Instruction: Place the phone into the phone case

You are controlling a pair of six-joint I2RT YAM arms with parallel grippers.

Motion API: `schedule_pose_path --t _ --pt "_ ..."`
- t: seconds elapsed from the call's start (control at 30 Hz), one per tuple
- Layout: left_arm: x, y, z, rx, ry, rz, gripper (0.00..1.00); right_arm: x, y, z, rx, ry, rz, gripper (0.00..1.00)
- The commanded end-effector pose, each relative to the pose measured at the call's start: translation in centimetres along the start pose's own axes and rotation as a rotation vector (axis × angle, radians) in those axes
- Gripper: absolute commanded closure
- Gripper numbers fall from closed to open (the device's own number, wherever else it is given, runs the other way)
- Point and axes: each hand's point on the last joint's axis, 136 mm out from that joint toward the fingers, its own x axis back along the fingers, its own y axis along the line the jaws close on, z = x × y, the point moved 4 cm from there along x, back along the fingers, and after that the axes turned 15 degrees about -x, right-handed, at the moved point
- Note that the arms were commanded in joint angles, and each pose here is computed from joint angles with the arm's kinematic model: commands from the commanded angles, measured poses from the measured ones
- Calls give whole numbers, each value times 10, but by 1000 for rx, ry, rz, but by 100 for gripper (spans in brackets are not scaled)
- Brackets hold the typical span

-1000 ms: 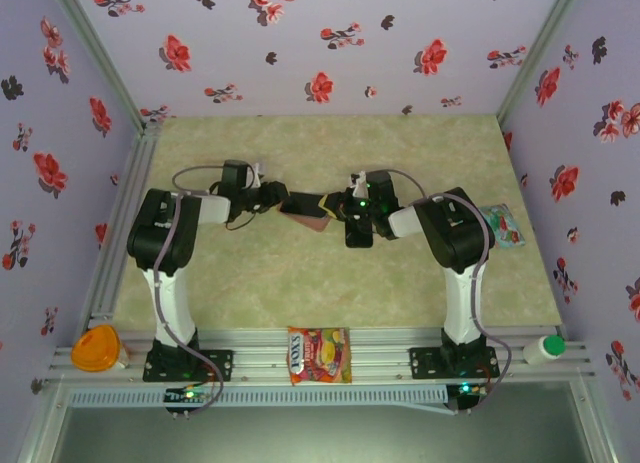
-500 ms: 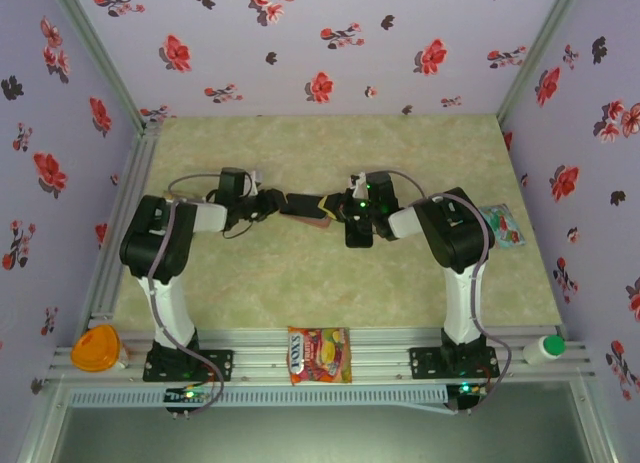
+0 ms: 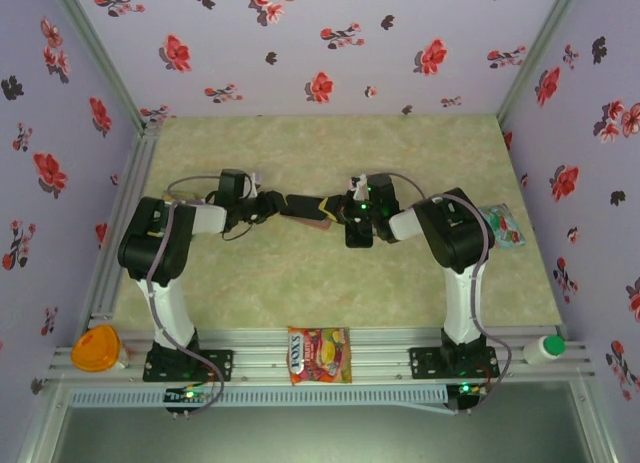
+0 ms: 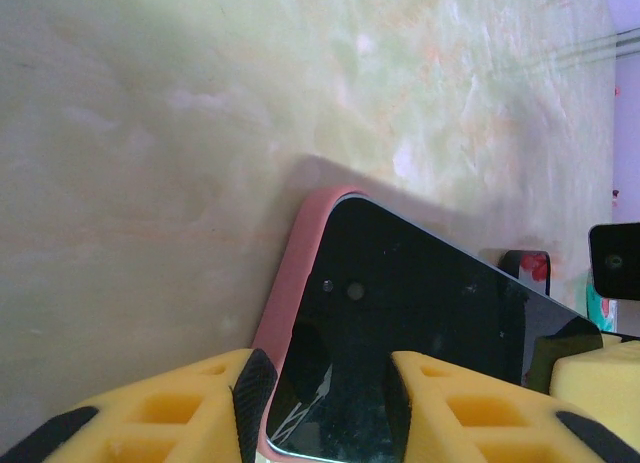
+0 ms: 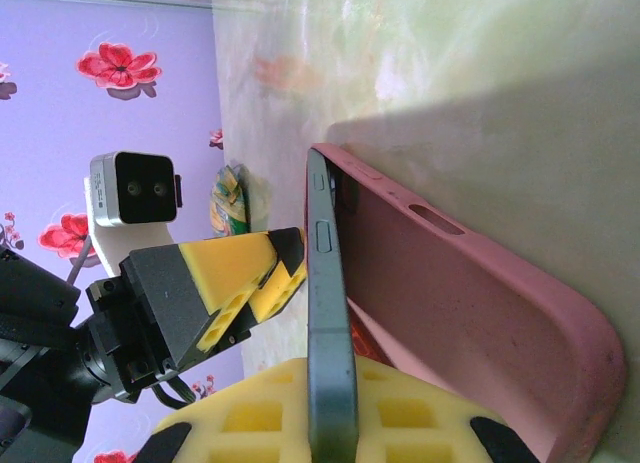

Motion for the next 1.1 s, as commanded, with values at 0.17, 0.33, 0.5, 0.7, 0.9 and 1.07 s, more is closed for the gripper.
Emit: schedule_pose_path --t 0.17,0.33,0.5,0.7,0.9,1.07 --pt "-2 -14 28 28 109 44 59 -4 -12 1 -5 -43 98 96" --pt "-2 -14 26 25 100 49 59 -5 -10 4 15 -41 144 91" --pt "-2 -14 25 23 91 53 59 -6 -8 6 29 -39 187 82" --pt "-3 -14 24 28 74 64 59 -9 -5 7 46 -31 227 74" --pt "-2 -15 24 27 70 72 59 -12 1 6 56 -33 233 65" --pt "-2 -15 23 28 61 78 60 -13 6 8 73 -22 267 58"
